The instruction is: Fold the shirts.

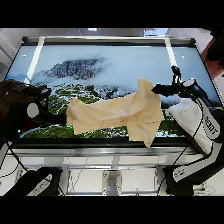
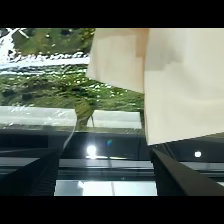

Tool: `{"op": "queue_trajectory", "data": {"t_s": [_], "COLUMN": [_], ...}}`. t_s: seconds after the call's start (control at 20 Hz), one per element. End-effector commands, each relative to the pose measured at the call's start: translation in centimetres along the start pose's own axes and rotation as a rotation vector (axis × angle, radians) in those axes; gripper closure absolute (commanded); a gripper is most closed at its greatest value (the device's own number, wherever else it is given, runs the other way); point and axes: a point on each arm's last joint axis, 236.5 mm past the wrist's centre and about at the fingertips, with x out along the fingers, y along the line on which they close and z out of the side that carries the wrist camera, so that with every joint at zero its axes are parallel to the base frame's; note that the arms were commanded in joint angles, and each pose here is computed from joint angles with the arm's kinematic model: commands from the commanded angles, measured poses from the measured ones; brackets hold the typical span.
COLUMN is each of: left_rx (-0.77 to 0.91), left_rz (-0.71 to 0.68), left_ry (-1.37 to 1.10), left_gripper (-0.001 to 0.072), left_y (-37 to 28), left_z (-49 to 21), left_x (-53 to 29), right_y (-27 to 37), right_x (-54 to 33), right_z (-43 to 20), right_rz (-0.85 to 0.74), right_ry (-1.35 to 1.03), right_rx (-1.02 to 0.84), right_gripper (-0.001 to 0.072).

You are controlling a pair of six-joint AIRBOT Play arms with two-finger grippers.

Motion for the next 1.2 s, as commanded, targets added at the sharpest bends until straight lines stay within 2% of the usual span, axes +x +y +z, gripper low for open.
{"op": "queue_trajectory", "data": {"t_s": [0.0, 0.1, 0.15, 0.2, 0.25, 0.45, 0.7, 0.75, 0.85, 0.9, 1.15], "left_rx": [-0.007, -0.007, -0.007, -0.009, -0.011, -0.143, -0.069, -0.056, -0.040, -0.032, 0.013], "left_rz": [-0.024, -0.024, -0.024, -0.026, -0.028, -0.047, -0.096, -0.101, -0.121, -0.129, -0.207], "left_ry": [-0.013, -0.014, -0.015, -0.022, -0.035, -0.090, 0.082, 0.101, 0.129, 0.123, 0.146], "left_gripper": [0.0085, 0.0085, 0.0085, 0.0085, 0.0085, 0.0086, 0.0087, 0.0098, 0.0213, 0.0242, 0.0243], "left_y": [-0.5, -0.5, -0.5, -0.6, -0.6, -0.8, -1.9, -2.0, -2.4, -2.6, -4.4], "left_z": [0.2, 0.2, 0.3, 0.4, 0.7, 1.9, -3.2, -3.9, -4.4, -4.1, -4.1], "left_x": [0.0, 0.0, 0.0, 0.0, 0.0, 0.8, 5.3, 6.2, 7.6, 8.0, 9.7], "right_y": [0.8, 1.6, 1.9, 2.2, 2.5, 4.3, 7.6, 8.1, 9.1, 9.4, 10.0], "right_x": [1.2, 1.6, 1.7, 1.6, 1.4, -0.9, -3.8, -4.1, -4.6, -4.7, -5.1], "right_z": [-1.2, -1.6, -1.6, -1.6, -1.4, 0.2, 1.8, 1.8, 1.7, 1.6, 0.6], "right_rz": [0.027, 0.039, 0.046, 0.058, 0.068, 0.127, 0.211, 0.228, 0.266, 0.281, 0.310], "right_ry": [0.042, 0.056, 0.058, 0.062, 0.067, 0.080, 0.090, 0.097, 0.107, 0.113, 0.155], "right_rx": [0.005, -0.010, -0.026, -0.031, -0.033, -0.073, -0.124, -0.127, -0.122, -0.117, -0.121], "right_gripper": [0.0262, 0.0266, 0.0316, 0.0518, 0.0671, 0.0683, 0.0682, 0.0683, 0.0682, 0.0682, 0.0683]}}
